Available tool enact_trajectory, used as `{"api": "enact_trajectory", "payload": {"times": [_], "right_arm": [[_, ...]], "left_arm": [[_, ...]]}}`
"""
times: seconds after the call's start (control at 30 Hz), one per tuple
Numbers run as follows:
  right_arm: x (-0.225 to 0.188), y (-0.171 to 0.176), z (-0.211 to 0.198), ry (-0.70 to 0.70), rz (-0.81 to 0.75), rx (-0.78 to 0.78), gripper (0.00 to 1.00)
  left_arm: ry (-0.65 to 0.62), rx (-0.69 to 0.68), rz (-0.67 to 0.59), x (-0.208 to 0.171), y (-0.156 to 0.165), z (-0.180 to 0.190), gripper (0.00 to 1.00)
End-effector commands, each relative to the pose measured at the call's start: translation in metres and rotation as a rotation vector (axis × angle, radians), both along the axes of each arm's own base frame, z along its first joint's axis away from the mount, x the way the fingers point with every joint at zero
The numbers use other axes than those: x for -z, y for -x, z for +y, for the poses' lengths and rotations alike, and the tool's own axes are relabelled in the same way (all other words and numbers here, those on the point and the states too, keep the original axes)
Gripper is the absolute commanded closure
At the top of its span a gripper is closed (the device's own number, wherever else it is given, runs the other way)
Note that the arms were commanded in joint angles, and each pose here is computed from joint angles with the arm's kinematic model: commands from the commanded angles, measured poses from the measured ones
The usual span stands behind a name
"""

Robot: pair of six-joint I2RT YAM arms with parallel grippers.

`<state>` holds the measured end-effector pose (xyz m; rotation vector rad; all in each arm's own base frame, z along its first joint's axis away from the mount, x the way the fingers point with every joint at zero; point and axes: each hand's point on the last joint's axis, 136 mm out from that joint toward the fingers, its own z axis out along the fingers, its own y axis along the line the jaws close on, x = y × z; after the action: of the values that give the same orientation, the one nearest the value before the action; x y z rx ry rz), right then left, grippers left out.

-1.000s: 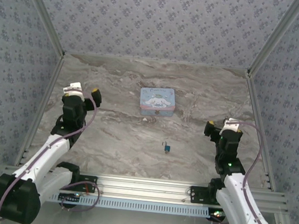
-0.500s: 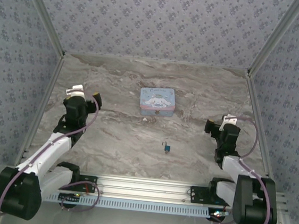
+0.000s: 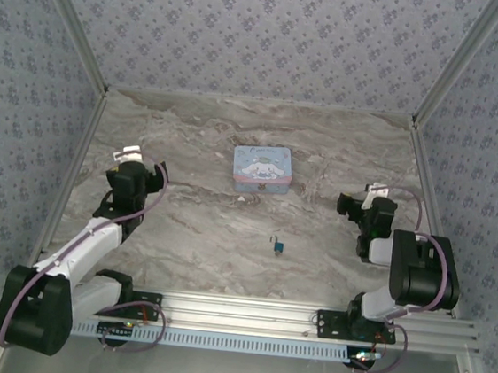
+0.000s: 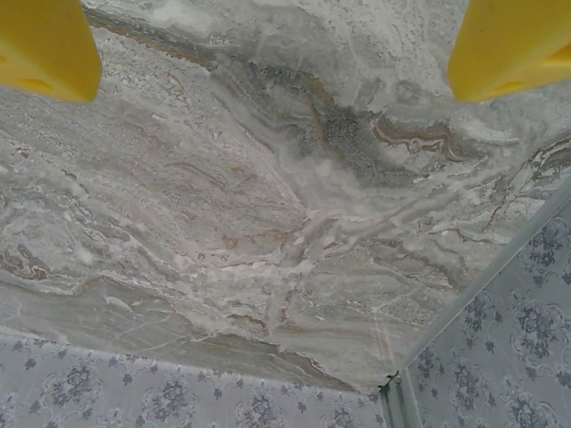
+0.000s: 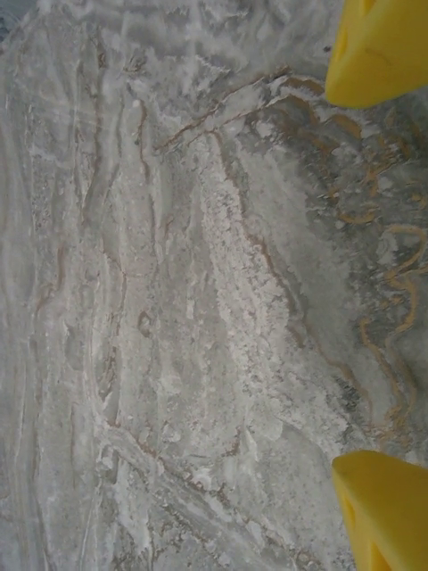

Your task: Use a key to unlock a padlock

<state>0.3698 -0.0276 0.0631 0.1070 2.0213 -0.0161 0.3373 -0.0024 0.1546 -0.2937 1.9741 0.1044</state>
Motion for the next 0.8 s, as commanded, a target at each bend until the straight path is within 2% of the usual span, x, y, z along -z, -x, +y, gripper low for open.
{"api": "enact_trajectory", "payload": {"times": [0.0,0.33,0.5,0.67,0.77], "right_arm": [[-0.017,-0.02,0.008,0.052,-0.03,-0.032,0.0],[-0.018,-0.019,0.008,0.056,-0.029,-0.032,0.0],[-0.017,-0.019,0.009,0.061,-0.028,-0.033,0.0],[-0.017,-0.019,0.009,0.065,-0.029,-0.033,0.0],[-0.017,-0.019,0.009,0.066,-0.028,-0.033,0.0]], "left_arm": [[-0.035,-0.019,0.001,-0.002,-0.002,0.007,0.01],[-0.127,0.021,0.014,0.009,-0.009,0.009,0.01],[-0.151,0.145,-0.006,0.029,-0.021,-0.009,0.01],[-0.132,0.246,-0.068,0.034,-0.028,-0.027,0.01],[-0.123,0.31,-0.055,0.037,-0.031,-0.036,0.0]]}}
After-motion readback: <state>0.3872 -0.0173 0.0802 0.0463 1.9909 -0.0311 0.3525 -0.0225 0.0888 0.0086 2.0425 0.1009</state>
